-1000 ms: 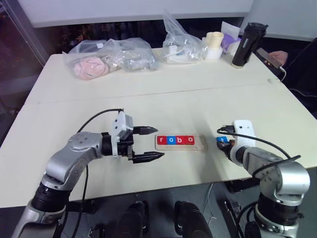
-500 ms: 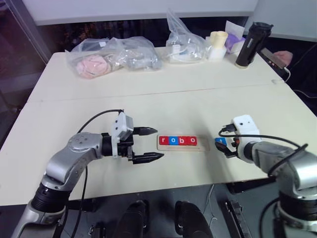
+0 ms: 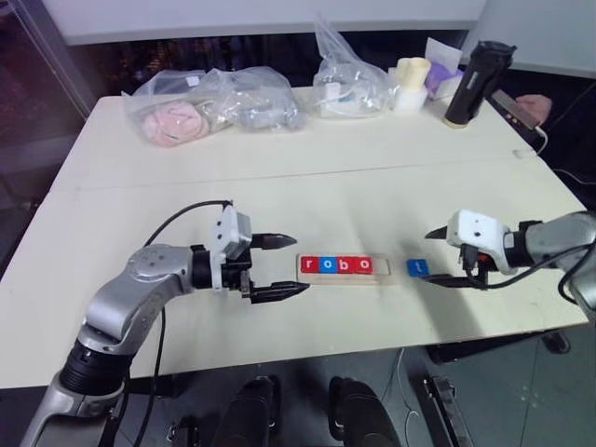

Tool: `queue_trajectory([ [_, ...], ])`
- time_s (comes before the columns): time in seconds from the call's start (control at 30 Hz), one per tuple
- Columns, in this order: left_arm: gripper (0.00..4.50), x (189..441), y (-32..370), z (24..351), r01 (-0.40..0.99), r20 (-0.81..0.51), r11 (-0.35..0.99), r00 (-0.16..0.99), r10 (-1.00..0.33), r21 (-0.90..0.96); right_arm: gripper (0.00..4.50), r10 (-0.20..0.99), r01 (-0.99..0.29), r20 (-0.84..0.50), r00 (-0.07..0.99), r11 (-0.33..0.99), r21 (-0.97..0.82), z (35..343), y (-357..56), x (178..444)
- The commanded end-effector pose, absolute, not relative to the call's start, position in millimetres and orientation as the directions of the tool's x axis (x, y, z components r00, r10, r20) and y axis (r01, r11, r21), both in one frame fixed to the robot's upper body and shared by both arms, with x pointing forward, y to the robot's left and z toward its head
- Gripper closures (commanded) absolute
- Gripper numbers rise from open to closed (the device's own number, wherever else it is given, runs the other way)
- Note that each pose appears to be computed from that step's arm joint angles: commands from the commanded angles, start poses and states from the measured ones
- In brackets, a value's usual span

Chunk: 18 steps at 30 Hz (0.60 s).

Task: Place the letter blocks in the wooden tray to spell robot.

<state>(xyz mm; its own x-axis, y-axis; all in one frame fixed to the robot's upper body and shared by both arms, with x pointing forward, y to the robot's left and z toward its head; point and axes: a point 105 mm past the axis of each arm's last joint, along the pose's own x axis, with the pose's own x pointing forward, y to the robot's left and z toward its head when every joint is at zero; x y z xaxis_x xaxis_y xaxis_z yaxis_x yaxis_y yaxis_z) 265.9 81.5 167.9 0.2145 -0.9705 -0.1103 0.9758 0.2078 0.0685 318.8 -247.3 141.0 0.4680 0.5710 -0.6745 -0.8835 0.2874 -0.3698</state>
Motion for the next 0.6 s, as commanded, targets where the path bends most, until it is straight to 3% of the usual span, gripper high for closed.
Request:
queue_trajectory([
  [0.03,0.0,263.2,82.3,177.7,0.973,-0.091,0.204,0.214,-0.973,0.112,0.06,0.6,-0.91,-0.684,0.414,0.281,-0.305,137.5,-252.3,322.4],
  [0.3,0.0,261.7,84.1,177.6,0.972,-0.097,0.208,0.218,-0.971,0.109,0.06,0.59,-0.941,-0.734,0.337,0.236,-0.242,116.9,-256.4,326.3],
  [0.4,0.0,261.6,84.2,178.0,0.972,-0.097,0.209,0.22,-0.971,0.111,0.91,0.591,-0.944,-0.737,0.328,0.232,-0.233,114.9,-256.2,326.1],
  [0.53,0.0,261.9,84.6,177.9,0.971,-0.098,0.212,0.223,-0.97,0.111,3.01,0.582,-0.948,-0.749,0.316,0.224,-0.225,112.7,-258.3,323.6],
  [0.57,0.0,262.1,84.7,178.0,0.971,-0.098,0.213,0.224,-0.97,0.112,3.38,0.582,-0.948,-0.749,0.316,0.225,-0.225,113.3,-259.0,323.2],
  [0.6,0.0,262.3,84.6,178.1,0.971,-0.098,0.213,0.224,-0.97,0.112,3.36,0.582,-0.947,-0.749,0.318,0.227,-0.226,114.4,-259.5,323.2],
])
